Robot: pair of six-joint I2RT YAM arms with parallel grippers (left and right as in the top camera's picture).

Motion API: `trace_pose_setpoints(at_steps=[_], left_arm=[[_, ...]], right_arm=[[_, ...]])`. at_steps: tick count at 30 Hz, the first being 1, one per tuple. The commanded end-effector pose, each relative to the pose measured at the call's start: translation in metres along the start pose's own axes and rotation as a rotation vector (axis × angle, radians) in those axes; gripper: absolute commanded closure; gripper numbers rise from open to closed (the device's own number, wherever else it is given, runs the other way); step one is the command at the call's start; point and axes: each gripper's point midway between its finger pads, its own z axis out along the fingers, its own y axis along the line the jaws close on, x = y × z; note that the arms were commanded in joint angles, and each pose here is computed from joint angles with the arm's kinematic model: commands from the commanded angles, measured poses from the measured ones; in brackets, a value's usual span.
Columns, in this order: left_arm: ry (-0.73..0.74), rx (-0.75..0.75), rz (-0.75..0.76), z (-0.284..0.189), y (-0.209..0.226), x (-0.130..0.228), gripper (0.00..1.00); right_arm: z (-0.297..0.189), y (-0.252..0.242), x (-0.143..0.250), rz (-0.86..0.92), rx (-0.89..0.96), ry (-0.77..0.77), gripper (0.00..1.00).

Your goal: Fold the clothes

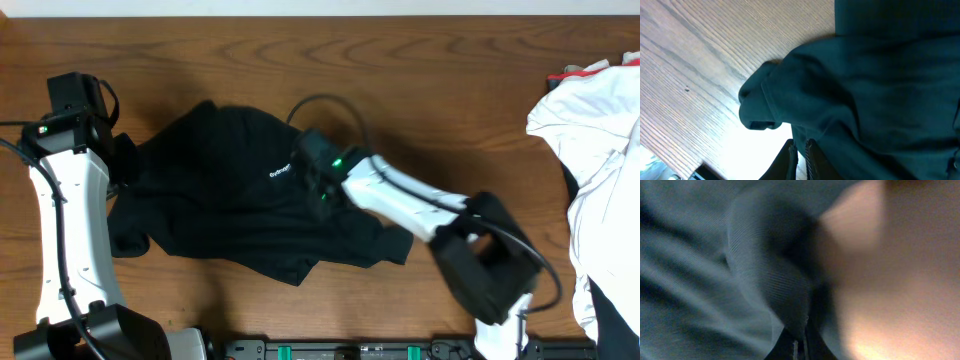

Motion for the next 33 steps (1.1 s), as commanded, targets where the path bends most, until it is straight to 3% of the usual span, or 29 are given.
trace_pose_setpoints(at_steps=[1, 8, 9, 10, 11, 14, 20, 21, 26, 33], left_arm=[[-0.003, -0.020, -0.013, 0.000, 0.004, 0.000, 0.90], [-0.002, -0.020, -0.013, 0.000, 0.004, 0.000, 0.90], [-0.002, -0.020, -0.013, 0.000, 0.004, 0.000, 0.90], [-0.002, -0.020, -0.013, 0.000, 0.004, 0.000, 0.90], [-0.002, -0.020, -0.013, 0.000, 0.004, 0.000, 0.89], [-0.002, -0.020, -0.013, 0.000, 0.004, 0.000, 0.89], [-0.003, -0.020, -0.013, 0.000, 0.004, 0.000, 0.83], [-0.002, -0.020, -0.013, 0.000, 0.004, 0.000, 0.78], [-0.002, -0.020, -0.013, 0.000, 0.004, 0.000, 0.74], [-0.002, -0.020, -0.013, 0.000, 0.004, 0.000, 0.70]], right_arm=[[-0.077, -0.065, -0.061, 0.059, 0.169, -0.254, 0.98], [-0.137, -0.182, -0.120, 0.265, 0.273, -0.574, 0.94], [-0.138, -0.194, -0.123, 0.282, 0.281, -0.597, 0.84], [-0.139, -0.205, -0.126, 0.298, 0.277, -0.622, 0.47], [-0.138, -0.215, -0.128, 0.314, 0.258, -0.639, 0.21], [-0.131, -0.229, -0.119, 0.367, 0.177, -0.619, 0.01], [-0.102, -0.201, -0.068, 0.401, -0.015, -0.379, 0.03], [-0.097, -0.188, -0.059, 0.401, -0.065, -0.329, 0.06], [-0.087, -0.106, -0.020, 0.338, -0.284, -0.091, 0.20], [-0.055, -0.021, 0.016, 0.120, -0.246, 0.082, 0.24]])
